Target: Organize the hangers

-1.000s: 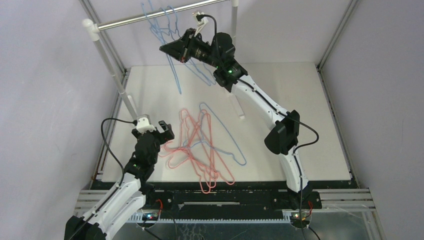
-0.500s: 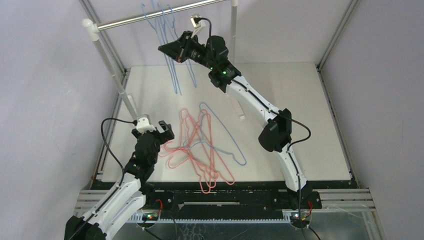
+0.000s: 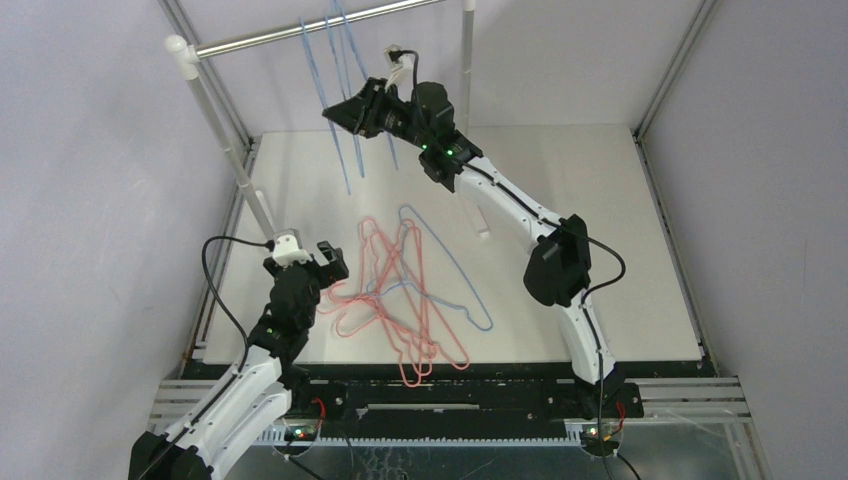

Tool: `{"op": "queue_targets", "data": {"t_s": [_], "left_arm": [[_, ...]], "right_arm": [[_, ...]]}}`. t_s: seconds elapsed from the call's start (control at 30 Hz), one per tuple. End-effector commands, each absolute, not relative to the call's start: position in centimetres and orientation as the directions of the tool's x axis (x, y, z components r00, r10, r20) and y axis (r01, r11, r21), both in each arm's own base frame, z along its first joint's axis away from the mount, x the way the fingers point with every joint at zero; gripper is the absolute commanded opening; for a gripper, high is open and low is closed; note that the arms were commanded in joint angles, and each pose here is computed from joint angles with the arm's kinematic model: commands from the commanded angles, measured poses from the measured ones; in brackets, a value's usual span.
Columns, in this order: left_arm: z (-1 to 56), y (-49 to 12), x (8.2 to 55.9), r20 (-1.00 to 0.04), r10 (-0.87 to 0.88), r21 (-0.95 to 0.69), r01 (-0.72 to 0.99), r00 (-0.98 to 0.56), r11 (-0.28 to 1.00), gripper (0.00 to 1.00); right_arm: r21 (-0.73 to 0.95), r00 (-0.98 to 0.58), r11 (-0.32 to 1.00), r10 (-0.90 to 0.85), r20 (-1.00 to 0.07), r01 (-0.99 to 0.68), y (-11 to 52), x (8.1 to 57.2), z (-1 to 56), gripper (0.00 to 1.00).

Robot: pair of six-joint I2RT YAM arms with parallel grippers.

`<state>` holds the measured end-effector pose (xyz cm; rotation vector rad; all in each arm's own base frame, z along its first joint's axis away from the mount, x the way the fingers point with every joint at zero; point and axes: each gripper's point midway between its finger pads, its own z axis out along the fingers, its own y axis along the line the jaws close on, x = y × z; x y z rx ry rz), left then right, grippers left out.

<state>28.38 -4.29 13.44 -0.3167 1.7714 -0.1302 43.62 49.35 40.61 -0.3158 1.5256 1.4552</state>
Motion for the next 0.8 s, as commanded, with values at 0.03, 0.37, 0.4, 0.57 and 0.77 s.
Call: {"op": "queue_targets", "data": {"t_s": [0.03,0.37,0.4,0.57,0.77], "left_arm": [[13.8,-4.4,28.4,-0.942,-0.285,-0.264,-0.136,-0.178,0.955,1.0],[13.8,-4.3,28.3,-0.942,-0.285,-0.263,-0.135,-0.178,0.955,0.99],[13.8,-4.3,28.3,-0.942,-0.286,-0.264,-0.136,-0.176,0.955,0.99],[13.8,-4.2,28.2,-0.942,-0.289,-0.267,-0.137,-0.17,0.954,1.0],[13.6,-4.3,28.3,-0.941,-0.287,-0.265,-0.137,-0.178,0.955,0.99]], "right_arm": [[0.539,-0.395,0.232,0.464,-0.793,-0.81,46.7,40.3,46.8,0.44],[0.475,-0.32,0.339,0.422,-0.848,-0.812,43.4,36.2,45.3,0.87],[0.47,-0.313,0.351,0.42,-0.852,-0.81,42.9,35.8,45.1,0.88],[0.43,-0.252,0.479,0.391,-0.885,-0.766,39.9,34.9,43.2,0.89],[0.348,-0.165,0.659,0.325,-0.931,-0.667,35.1,33.8,40.9,0.91]]}}
